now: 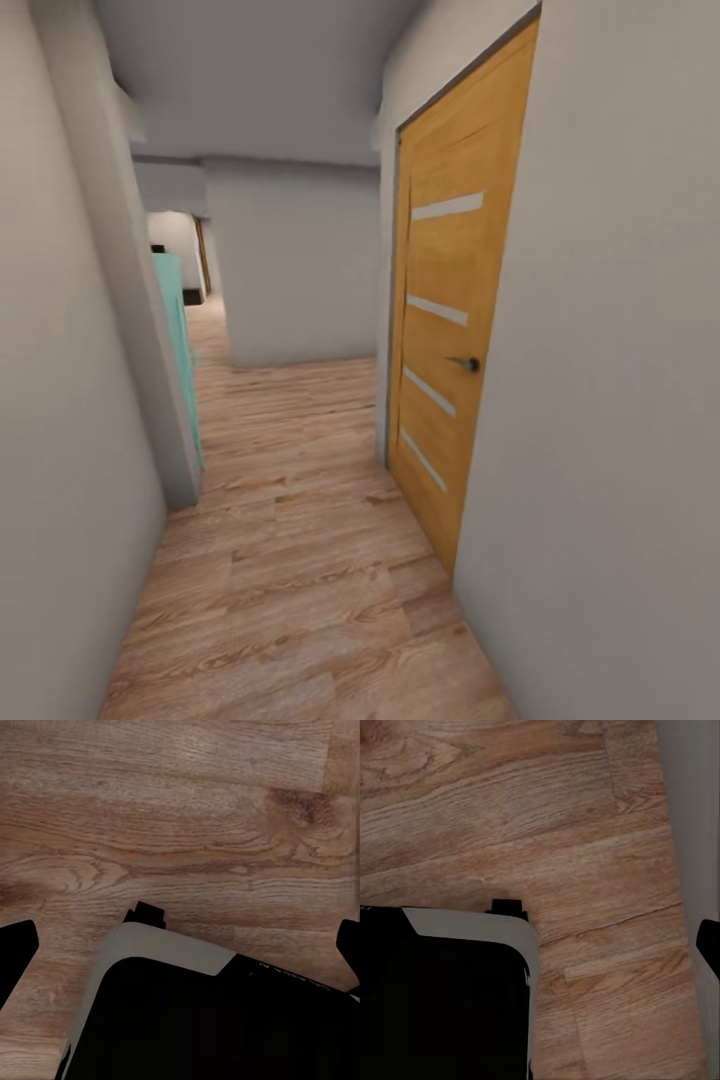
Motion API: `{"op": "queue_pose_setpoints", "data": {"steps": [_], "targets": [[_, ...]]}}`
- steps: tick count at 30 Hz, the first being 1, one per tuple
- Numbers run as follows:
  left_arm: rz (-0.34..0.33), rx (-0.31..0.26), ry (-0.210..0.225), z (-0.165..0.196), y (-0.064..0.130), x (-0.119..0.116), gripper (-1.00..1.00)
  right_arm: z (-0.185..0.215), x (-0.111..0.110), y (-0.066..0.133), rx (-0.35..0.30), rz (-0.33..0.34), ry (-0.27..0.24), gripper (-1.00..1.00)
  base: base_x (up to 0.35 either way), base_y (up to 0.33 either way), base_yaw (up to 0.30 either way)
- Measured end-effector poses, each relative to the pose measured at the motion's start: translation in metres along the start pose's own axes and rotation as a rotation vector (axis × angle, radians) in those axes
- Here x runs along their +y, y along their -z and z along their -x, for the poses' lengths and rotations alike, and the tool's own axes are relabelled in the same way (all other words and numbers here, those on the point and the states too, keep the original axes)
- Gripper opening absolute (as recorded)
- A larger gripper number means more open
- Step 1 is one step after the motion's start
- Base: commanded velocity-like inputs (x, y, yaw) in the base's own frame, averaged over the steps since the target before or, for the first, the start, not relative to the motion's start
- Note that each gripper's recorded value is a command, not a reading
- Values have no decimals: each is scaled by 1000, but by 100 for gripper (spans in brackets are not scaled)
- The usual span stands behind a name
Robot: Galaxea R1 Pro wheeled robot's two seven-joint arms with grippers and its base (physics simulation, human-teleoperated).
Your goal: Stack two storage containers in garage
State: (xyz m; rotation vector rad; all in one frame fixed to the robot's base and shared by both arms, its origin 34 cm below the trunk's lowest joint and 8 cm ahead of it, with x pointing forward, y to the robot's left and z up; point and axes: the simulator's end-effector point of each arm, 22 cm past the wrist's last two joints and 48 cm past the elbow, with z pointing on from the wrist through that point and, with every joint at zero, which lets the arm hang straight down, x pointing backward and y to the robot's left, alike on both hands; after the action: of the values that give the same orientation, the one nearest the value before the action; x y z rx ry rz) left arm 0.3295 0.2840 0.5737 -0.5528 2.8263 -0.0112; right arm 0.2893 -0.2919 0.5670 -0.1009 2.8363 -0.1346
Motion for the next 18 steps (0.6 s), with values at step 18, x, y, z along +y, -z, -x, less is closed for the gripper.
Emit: {"op": "queue_pose_setpoints", "data": {"steps": [18], "targets": [[5,0,1,1,0,3,100,0,0,0,0,0,0,100,320,-74,260]]}}
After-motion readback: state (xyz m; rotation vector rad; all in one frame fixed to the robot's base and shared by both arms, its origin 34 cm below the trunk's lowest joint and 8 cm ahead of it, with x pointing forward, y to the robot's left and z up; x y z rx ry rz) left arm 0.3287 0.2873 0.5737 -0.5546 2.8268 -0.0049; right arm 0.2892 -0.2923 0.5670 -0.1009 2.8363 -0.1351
